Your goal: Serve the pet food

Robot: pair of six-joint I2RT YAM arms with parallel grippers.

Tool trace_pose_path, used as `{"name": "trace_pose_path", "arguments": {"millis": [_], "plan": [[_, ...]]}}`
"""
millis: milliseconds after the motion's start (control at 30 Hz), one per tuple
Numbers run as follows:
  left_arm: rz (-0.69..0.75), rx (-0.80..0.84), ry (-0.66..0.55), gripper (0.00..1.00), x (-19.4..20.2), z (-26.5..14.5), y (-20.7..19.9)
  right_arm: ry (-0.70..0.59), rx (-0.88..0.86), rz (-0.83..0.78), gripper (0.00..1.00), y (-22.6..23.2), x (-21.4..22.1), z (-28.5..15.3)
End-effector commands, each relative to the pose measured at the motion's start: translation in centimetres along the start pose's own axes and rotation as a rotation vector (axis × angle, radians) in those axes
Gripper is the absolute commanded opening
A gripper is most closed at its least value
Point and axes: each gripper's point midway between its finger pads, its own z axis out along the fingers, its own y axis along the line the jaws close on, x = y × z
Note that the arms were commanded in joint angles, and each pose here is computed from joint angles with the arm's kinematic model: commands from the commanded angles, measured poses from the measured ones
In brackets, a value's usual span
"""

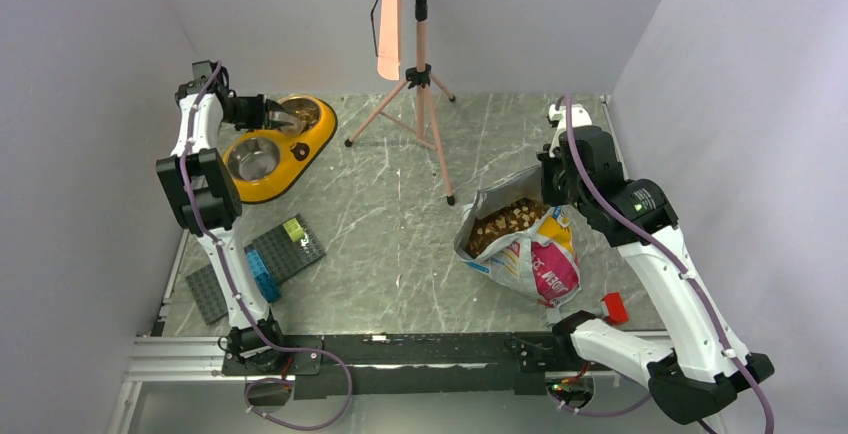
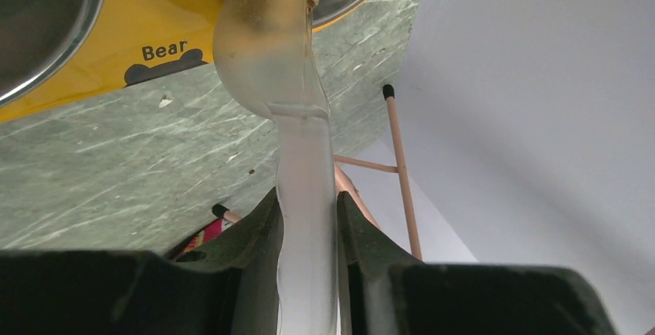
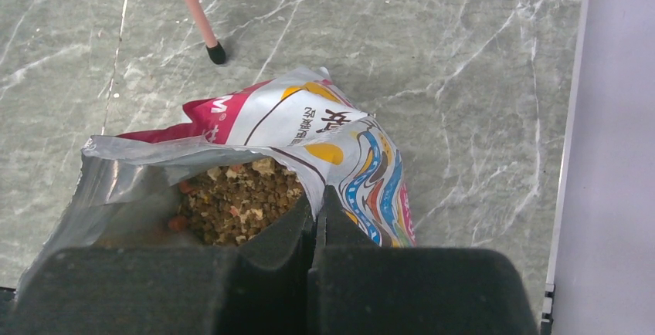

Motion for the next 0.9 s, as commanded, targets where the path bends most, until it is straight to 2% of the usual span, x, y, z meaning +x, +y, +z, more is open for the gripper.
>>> {"name": "trace_pose_path", "arguments": {"millis": [0, 200, 433, 867], "plan": [[-0.166, -0.052, -0.033, 0.00, 1.2, -2.2, -0.6, -0.238, -0.030, 0.066, 0.00, 0.2, -5.7, -1.5], [-0.213, 0.011, -0.050, 0.00, 1.8, -4.0, -2.9, -0.240, -0.037, 0.066, 0.00, 0.3, -5.8, -1.4], [-0.297, -0.008, -0.062, 0.00, 1.9, -5.0, -2.6, -0.249, -0.055, 0.060, 0.00, 0.5, -5.9, -1.8], [-0.316, 0.051, -0.064, 0.00, 2.5, -7.4, -4.2, -0.252, -0.067, 0.062, 0.00, 0.7, -6.0, -1.9]]}}
